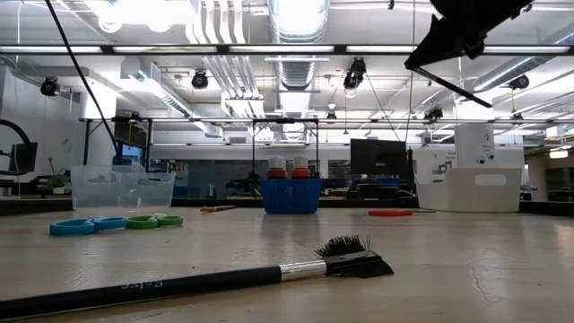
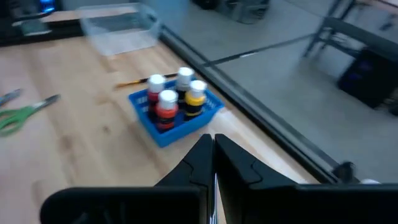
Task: Pick & Place Paint Supplies
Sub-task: Put the black foundation brush into the white bin
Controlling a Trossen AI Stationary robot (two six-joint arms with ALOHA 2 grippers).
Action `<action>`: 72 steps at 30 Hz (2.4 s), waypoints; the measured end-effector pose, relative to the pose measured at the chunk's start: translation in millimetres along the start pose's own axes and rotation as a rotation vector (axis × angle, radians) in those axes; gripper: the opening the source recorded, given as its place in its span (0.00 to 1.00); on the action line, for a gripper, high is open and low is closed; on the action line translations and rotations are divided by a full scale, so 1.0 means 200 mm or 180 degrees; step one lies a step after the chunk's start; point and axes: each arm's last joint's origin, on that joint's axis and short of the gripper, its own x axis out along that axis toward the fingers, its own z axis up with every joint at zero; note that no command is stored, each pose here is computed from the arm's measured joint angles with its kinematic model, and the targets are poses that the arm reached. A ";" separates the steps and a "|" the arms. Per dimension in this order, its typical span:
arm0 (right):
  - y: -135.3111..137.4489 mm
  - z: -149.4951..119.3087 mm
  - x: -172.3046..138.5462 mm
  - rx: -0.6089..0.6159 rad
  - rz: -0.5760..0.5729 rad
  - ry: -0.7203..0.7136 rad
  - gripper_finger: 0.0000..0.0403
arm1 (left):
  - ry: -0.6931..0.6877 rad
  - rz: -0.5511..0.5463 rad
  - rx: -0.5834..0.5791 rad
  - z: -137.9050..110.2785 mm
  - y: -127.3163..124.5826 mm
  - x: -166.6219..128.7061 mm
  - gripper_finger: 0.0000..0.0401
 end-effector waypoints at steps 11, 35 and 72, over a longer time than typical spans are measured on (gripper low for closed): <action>-0.05 -0.08 0.06 0.0210 -0.0600 -0.0035 0.03 | -0.0012 0.0003 -0.0005 0.00 0.00 0.00 0.24; -0.18 -0.08 0.17 0.0327 -0.1178 0.0113 0.03 | -0.0057 0.0013 0.0067 0.01 0.00 0.00 0.24; -0.57 0.07 0.30 0.0643 -0.2075 0.0370 0.03 | -0.0033 0.0009 0.0100 0.01 0.00 0.00 0.24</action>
